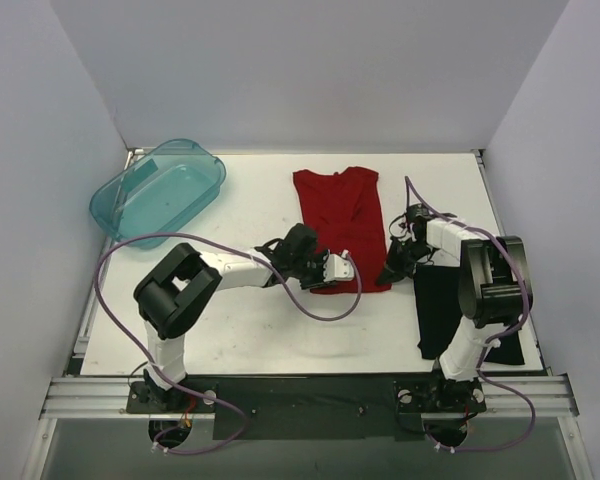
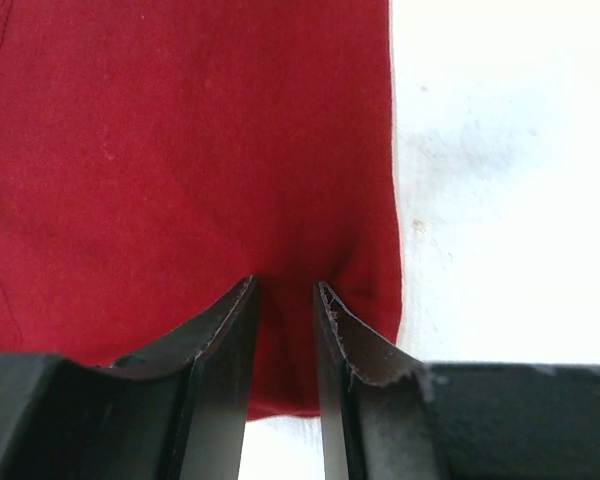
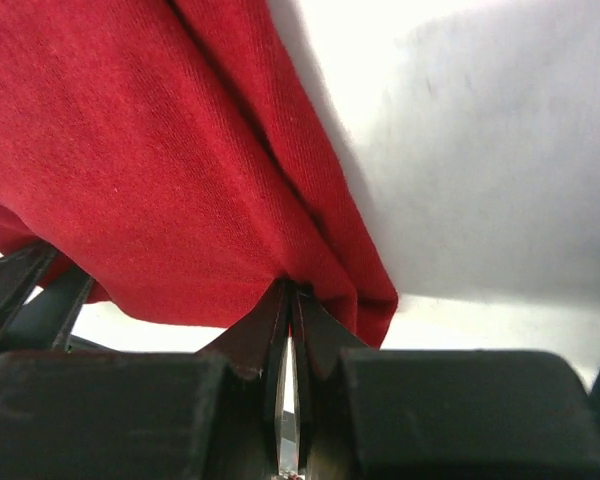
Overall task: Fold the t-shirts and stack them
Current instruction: Fold the folded rectangular tshirt in 1/3 of the way, then grab one side of the 2/3 rectangular tshirt with both arms
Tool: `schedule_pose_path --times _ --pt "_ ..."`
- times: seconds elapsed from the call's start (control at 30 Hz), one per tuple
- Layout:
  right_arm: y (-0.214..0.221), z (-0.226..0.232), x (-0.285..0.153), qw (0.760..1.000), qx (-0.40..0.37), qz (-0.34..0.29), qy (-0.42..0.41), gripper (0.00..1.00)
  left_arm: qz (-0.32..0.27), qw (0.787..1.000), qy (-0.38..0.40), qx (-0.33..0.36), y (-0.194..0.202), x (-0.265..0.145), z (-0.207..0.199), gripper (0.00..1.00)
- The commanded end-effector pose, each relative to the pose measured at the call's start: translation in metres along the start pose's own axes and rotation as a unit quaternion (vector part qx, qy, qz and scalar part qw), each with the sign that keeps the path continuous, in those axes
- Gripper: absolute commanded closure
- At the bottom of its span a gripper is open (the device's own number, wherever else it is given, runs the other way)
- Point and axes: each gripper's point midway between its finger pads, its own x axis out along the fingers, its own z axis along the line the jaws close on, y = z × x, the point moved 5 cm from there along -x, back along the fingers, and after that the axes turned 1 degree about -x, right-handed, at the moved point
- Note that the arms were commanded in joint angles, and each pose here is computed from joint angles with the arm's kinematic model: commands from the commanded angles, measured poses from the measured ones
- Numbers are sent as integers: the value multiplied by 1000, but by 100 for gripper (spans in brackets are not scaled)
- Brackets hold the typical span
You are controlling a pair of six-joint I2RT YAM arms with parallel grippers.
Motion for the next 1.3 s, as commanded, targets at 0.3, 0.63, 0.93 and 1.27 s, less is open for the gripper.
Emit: schedule_pose_path --times 0.3,0.63,0.93,1.27 --pt "49 -27 -56 996 1 -33 84 83 24 985 78 149 -25 -75 -5 53" --pt "36 -23 -19 996 58 -22 69 49 -13 980 25 195 -17 -51 -27 20" --pt "47 -37 5 993 89 -10 76 81 -27 984 -4 176 -16 -27 -30 27" --pt "52 -36 -9 995 73 -32 67 100 23 978 -26 207 7 -27 -33 100"
